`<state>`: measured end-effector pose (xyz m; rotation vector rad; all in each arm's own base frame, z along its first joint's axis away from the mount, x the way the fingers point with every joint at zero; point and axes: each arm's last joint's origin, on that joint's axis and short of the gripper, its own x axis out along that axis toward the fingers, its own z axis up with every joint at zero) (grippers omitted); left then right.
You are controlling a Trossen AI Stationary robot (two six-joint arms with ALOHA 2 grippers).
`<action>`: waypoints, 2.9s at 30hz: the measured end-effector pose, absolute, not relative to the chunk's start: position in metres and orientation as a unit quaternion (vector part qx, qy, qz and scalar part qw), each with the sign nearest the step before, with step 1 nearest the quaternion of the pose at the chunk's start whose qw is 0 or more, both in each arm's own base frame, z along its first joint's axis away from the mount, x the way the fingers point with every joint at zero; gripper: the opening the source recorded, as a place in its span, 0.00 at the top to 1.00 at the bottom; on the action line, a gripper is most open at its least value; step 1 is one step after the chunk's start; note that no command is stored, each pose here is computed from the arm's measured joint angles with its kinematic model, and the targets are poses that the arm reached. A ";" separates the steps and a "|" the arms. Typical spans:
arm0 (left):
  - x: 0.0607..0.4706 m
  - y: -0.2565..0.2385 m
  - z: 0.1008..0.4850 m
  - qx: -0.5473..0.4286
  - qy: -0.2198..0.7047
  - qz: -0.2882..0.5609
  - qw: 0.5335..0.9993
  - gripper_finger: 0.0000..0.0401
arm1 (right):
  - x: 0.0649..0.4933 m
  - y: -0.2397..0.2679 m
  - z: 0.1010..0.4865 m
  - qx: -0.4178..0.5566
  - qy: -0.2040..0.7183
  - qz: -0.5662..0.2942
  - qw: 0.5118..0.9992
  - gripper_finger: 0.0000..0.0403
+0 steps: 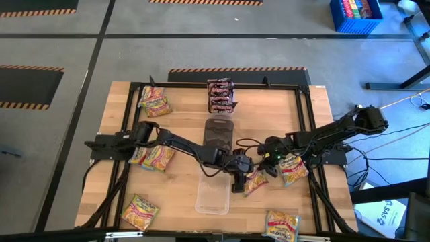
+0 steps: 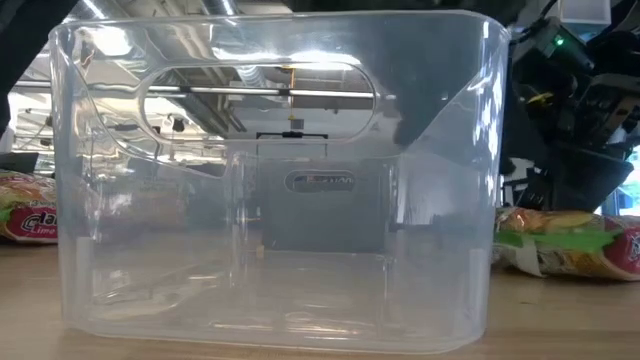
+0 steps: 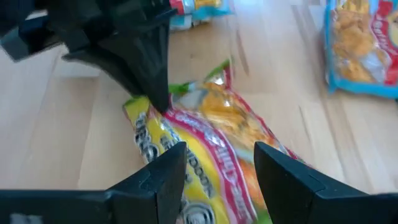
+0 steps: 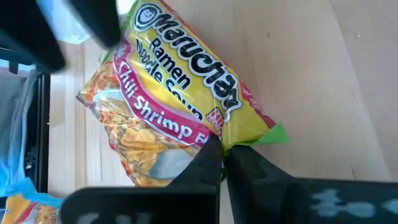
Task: Sort Maruchan noodles
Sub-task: Put the green noodle pack into the black bin
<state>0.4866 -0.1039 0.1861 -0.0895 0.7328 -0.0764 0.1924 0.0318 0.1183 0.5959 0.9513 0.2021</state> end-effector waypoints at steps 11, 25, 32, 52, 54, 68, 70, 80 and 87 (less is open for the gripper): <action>0.435 -0.139 0.207 0.030 0.434 -0.050 0.899 0.55 | 0.185 0.046 0.126 0.254 0.446 0.097 0.853 1.00; 0.360 -0.125 0.231 -0.024 0.233 -0.063 0.970 0.55 | 0.184 0.051 0.130 0.237 0.425 0.072 0.871 1.00; 0.355 -0.126 0.236 -0.026 0.224 -0.071 0.972 0.55 | 0.187 0.050 0.132 0.231 0.406 0.067 0.882 1.00; 0.344 -0.124 0.249 -0.027 0.226 -0.028 0.973 0.55 | 0.186 0.048 0.141 0.213 0.374 0.055 0.901 1.00; 0.347 -0.124 0.247 -0.028 0.218 -0.021 0.975 0.55 | 0.186 0.048 0.141 0.212 0.372 0.050 0.902 1.00; 0.395 -0.127 0.217 -0.049 0.195 -0.058 0.978 0.55 | 0.190 0.036 0.142 0.283 0.372 0.033 0.883 0.67; 0.405 -0.131 0.212 -0.045 0.209 -0.063 0.975 0.55 | 0.189 0.032 0.141 0.312 0.387 0.051 0.866 0.58; 0.452 -0.148 0.190 -0.018 0.326 -0.065 0.943 0.55 | 0.178 0.026 0.132 0.391 0.474 0.076 0.785 0.36; 0.453 -0.152 0.182 -0.006 0.390 -0.057 0.919 0.55 | 0.176 0.025 0.132 0.410 0.480 0.055 0.773 0.36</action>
